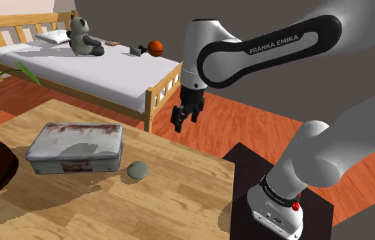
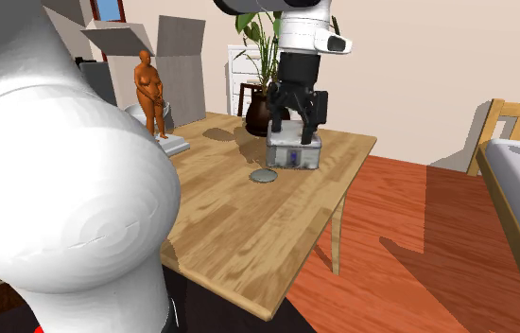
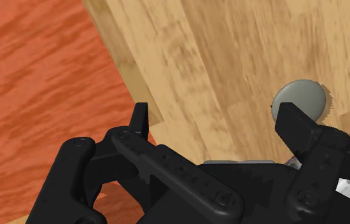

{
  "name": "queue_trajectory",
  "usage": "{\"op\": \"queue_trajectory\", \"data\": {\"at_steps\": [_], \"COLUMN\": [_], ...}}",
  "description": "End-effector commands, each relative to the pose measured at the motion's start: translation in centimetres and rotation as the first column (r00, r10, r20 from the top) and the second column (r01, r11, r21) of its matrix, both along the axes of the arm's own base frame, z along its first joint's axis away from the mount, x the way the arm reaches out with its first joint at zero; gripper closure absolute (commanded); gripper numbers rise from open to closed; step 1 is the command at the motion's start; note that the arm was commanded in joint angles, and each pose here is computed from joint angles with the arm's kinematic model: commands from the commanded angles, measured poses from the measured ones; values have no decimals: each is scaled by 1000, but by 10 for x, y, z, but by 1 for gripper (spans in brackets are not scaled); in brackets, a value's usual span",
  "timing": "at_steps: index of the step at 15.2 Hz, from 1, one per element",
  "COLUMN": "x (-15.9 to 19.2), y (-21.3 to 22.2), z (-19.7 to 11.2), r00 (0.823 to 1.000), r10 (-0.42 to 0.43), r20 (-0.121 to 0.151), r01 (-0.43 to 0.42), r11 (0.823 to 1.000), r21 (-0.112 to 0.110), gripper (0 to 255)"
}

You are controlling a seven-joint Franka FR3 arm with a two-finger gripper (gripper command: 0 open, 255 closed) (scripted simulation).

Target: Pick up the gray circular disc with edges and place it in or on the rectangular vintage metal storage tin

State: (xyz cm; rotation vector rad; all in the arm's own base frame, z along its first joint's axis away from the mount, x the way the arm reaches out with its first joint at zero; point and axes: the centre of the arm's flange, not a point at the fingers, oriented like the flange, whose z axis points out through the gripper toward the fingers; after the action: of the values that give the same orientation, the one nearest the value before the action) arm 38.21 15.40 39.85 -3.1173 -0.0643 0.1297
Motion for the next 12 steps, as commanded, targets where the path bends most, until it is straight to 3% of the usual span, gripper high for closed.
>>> {"op": "queue_trajectory", "data": {"at_steps": [1, 12], "x": [10, 60], "y": [20, 121], "z": [-18, -101], "r00": [1000, 1000], "r10": [-1, -3], "r20": [6, 31], "r01": [1, 1], "r11": [1000, 999], "r21": [8, 43], "gripper": [0, 0]}}
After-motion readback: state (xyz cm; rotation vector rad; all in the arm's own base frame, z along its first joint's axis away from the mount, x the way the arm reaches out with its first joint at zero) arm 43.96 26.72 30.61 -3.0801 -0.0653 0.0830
